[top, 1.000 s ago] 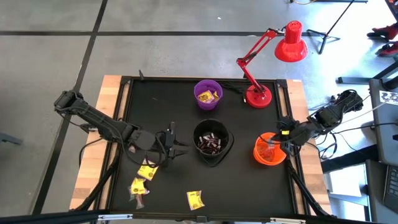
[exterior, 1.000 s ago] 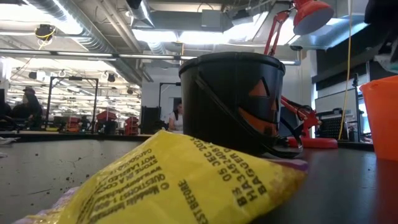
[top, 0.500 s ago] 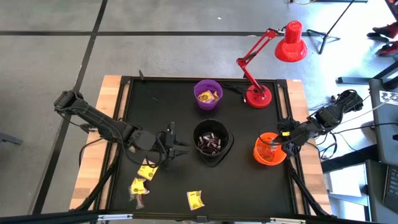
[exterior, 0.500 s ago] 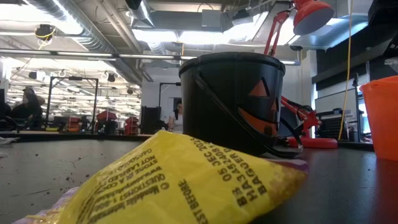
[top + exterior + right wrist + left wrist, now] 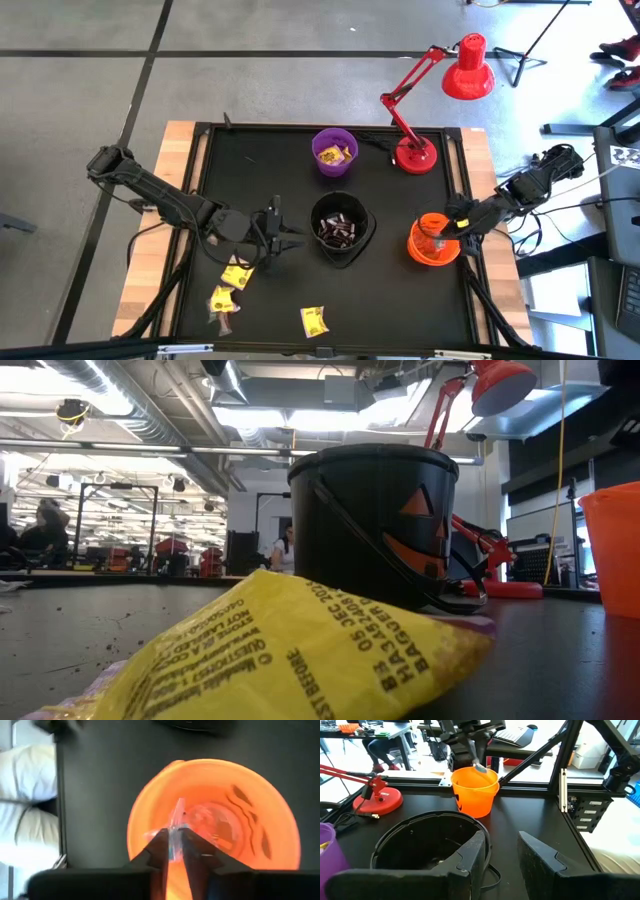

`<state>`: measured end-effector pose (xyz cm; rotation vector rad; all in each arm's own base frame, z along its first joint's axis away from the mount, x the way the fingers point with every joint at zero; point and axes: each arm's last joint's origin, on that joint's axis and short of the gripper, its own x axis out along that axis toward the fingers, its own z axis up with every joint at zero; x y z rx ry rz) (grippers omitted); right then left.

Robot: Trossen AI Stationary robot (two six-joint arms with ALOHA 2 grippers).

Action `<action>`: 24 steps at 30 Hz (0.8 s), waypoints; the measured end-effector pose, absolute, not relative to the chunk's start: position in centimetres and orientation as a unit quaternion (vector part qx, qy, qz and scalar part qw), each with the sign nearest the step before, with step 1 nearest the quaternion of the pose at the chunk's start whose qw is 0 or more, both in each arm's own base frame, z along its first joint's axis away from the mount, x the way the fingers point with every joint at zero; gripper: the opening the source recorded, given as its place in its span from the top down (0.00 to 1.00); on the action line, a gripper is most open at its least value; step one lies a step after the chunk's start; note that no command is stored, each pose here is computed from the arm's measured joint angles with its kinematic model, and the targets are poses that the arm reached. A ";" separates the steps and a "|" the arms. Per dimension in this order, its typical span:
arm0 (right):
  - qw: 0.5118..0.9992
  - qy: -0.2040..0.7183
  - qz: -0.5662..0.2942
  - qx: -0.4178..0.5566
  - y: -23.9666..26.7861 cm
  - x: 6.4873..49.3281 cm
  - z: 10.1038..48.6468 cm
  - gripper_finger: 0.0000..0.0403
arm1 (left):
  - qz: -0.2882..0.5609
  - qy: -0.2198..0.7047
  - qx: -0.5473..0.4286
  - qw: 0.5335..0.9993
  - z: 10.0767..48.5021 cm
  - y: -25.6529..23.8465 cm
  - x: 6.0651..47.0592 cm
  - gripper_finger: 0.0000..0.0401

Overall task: Sort candy
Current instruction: Put the blue gummy into the orange bucket, then put the yellow candy into the purple bucket

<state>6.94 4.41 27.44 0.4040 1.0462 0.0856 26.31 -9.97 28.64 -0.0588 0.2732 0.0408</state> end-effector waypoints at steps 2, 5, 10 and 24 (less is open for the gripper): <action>0.850 0.490 0.054 0.185 4.5 7.1 27.5 0.81 | 0.024 0.136 -0.029 0.990 28.6 -9.9 26.3 0.74; 0.851 0.489 0.056 0.182 4.5 7.1 27.6 0.71 | 0.025 0.141 -0.026 0.989 28.3 -10.0 26.5 0.74; 0.858 0.476 0.059 0.184 4.6 7.3 27.7 0.55 | 0.029 0.164 -0.024 0.986 27.0 -10.4 27.3 0.74; 0.868 0.455 0.058 0.189 4.7 7.5 28.0 0.48 | 0.007 0.156 -0.034 0.987 26.6 -10.7 28.0 0.74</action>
